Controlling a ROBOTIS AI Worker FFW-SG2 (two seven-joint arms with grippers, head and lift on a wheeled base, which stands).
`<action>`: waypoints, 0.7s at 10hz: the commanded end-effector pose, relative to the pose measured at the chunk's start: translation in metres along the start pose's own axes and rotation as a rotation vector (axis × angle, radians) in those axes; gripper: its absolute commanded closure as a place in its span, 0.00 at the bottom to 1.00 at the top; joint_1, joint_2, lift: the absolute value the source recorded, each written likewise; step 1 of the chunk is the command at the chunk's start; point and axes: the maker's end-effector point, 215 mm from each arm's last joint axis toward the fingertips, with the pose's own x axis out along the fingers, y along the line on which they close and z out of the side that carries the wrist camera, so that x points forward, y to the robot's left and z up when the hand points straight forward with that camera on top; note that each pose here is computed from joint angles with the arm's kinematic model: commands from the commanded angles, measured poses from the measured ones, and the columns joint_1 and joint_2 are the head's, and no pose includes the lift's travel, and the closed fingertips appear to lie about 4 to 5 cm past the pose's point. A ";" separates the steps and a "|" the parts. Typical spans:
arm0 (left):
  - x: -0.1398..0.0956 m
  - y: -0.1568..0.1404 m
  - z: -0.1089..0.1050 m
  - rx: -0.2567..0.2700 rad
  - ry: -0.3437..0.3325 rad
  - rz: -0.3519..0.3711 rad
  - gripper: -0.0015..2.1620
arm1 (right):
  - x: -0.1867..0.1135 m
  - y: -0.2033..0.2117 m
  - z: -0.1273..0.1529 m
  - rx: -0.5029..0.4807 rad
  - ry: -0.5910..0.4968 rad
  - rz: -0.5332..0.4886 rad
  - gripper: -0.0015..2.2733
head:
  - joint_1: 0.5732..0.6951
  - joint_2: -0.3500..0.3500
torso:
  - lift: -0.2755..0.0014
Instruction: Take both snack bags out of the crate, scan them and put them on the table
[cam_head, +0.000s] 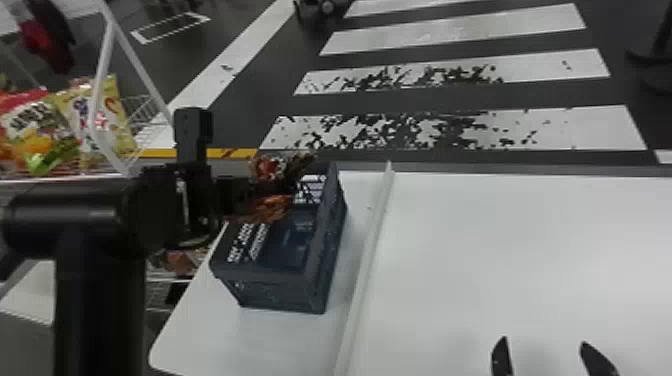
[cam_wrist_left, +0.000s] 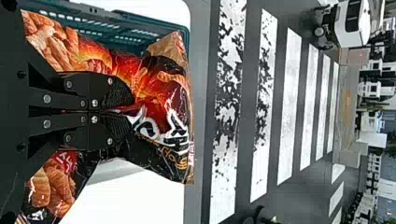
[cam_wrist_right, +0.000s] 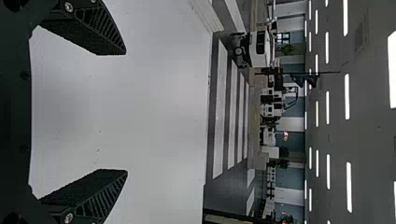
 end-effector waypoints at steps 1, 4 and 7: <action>-0.004 -0.034 -0.009 0.010 0.009 -0.038 0.99 | -0.001 0.001 0.000 0.001 0.001 0.000 0.04 | 1.00 1.00 | 0.66; 0.003 -0.118 -0.017 0.016 0.008 -0.144 0.99 | -0.003 0.000 0.000 0.003 -0.002 -0.002 0.04 | 1.00 0.93 | 0.66; 0.006 -0.166 -0.025 0.020 0.016 -0.206 0.99 | -0.005 -0.004 0.008 0.009 -0.016 -0.011 0.04 | 1.00 0.79 | 0.66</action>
